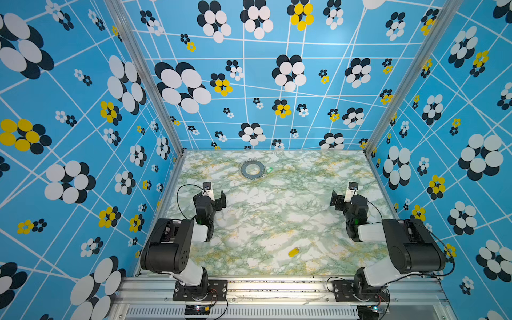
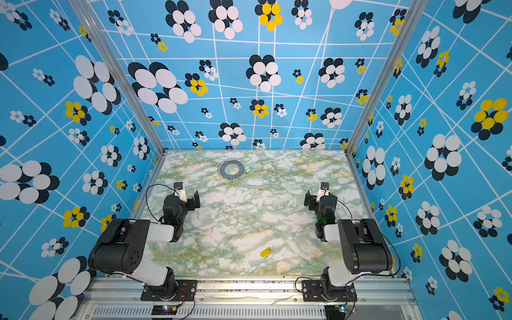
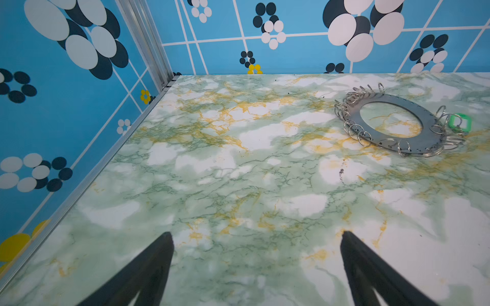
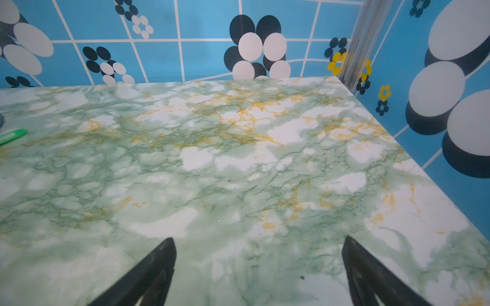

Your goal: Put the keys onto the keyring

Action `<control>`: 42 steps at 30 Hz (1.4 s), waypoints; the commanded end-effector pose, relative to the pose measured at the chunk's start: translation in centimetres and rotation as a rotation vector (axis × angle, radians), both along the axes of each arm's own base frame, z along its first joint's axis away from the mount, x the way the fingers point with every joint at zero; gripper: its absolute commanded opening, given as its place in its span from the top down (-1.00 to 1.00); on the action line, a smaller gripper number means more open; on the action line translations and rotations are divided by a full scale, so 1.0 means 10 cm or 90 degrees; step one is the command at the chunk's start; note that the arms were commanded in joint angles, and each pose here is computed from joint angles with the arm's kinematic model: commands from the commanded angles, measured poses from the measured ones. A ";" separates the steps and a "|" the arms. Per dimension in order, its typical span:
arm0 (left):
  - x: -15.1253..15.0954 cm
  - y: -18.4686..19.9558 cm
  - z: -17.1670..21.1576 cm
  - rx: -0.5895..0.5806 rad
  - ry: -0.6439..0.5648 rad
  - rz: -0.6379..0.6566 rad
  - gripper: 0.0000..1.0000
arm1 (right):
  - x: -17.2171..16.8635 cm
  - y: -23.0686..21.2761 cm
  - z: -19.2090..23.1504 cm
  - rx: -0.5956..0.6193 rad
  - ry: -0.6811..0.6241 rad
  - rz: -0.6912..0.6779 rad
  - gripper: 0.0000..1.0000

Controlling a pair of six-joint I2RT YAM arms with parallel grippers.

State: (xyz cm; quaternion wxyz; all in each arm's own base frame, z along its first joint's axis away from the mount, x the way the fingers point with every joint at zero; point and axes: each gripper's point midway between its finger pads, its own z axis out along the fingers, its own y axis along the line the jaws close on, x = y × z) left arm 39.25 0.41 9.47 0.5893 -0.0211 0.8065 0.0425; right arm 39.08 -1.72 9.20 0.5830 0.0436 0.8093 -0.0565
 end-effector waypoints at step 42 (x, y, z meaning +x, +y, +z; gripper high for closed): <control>0.13 -0.51 0.61 0.048 0.093 -0.104 -0.99 | -0.17 -0.09 0.39 0.027 0.051 -0.063 -0.99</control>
